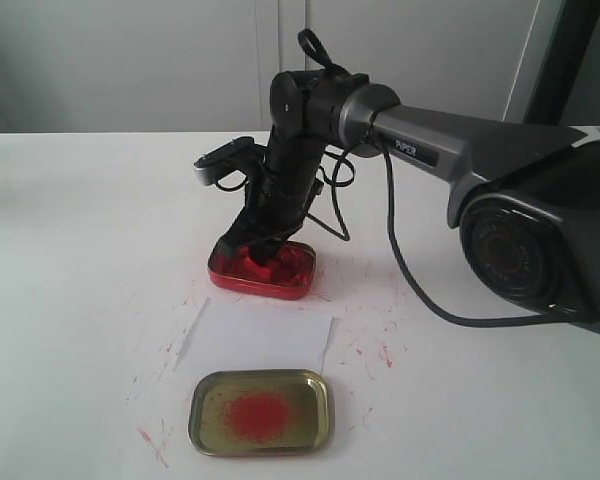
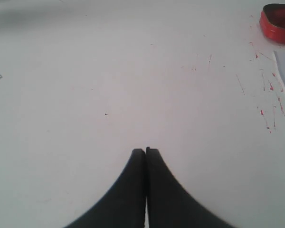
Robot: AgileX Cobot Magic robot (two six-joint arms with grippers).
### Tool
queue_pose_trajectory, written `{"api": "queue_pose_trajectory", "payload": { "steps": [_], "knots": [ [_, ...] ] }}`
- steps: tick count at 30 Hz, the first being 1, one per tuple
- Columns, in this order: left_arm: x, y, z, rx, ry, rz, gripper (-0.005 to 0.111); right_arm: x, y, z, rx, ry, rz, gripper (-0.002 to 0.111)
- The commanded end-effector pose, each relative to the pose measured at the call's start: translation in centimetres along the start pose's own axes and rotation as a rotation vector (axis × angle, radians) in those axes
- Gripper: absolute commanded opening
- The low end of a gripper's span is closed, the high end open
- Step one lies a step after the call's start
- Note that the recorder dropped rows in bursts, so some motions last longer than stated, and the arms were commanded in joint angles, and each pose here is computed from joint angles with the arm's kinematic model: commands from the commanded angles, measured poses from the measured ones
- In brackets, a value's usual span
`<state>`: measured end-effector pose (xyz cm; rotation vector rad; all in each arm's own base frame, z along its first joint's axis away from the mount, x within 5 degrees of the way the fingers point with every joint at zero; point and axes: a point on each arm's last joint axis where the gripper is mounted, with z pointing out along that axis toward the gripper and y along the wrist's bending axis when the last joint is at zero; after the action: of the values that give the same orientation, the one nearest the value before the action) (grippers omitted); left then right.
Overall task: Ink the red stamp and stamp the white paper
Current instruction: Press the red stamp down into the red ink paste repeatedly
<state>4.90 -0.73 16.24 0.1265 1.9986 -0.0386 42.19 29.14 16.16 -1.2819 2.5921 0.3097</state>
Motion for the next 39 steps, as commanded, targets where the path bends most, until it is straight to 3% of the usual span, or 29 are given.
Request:
{"api": "queue_pose_trajectory", "payload": {
  "steps": [1,19,39],
  "knots": [
    [0.1,0.0,0.1,0.001,-0.003,-0.016,0.000,0.0,0.0,-0.5,-0.008,-0.001,-0.006,0.000],
    [0.1,0.0,0.1,0.001,-0.003,-0.016,0.000,0.4,-1.0,-0.4,-0.087,-0.023,0.062,0.000],
    [0.1,0.0,0.1,0.001,-0.003,-0.016,0.000,0.1,-1.1,-1.8,-0.079,-0.064,0.065,0.000]
  ]
}}
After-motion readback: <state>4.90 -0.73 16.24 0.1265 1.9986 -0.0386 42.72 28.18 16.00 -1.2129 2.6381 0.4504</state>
